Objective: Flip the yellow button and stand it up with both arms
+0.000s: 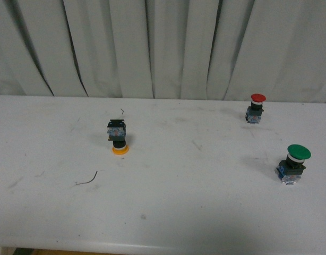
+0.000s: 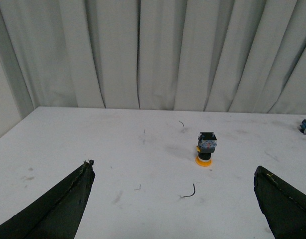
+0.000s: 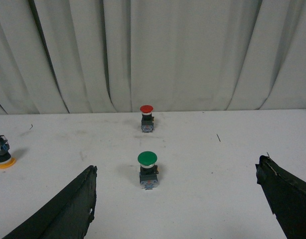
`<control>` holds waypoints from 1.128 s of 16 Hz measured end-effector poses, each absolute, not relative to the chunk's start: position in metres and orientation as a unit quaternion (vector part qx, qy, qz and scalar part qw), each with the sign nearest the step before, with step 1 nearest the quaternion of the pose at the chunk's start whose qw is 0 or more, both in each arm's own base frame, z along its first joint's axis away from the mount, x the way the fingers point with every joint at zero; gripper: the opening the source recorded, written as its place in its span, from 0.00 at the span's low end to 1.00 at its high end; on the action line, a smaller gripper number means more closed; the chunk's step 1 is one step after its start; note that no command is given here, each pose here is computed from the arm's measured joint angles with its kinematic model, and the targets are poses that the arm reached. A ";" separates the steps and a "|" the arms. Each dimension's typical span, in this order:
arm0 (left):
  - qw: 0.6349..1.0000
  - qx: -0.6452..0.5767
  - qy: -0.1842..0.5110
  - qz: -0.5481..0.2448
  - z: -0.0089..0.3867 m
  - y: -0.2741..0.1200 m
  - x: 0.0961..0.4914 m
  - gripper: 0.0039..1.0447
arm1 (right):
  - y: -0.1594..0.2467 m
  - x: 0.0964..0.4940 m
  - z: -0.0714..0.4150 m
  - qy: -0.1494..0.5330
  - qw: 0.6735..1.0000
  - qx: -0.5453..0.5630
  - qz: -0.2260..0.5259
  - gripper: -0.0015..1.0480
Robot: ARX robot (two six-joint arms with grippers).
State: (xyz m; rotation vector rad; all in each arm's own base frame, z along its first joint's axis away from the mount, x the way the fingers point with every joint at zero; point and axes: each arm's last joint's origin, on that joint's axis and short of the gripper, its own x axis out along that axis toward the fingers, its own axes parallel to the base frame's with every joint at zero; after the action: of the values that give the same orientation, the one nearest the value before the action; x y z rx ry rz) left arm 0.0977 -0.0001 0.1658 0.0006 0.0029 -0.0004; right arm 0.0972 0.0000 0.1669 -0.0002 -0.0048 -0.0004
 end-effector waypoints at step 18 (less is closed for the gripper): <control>0.992 -0.068 0.052 0.092 0.193 -0.005 0.109 0.94 | 0.000 0.097 0.167 -0.002 1.000 0.000 0.000 0.94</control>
State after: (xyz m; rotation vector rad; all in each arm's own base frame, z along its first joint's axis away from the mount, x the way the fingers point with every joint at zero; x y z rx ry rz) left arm 0.1089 -0.0046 0.1934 -0.1367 0.1042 0.1841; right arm 0.0972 0.0000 0.1668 -0.0002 -0.0040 0.0008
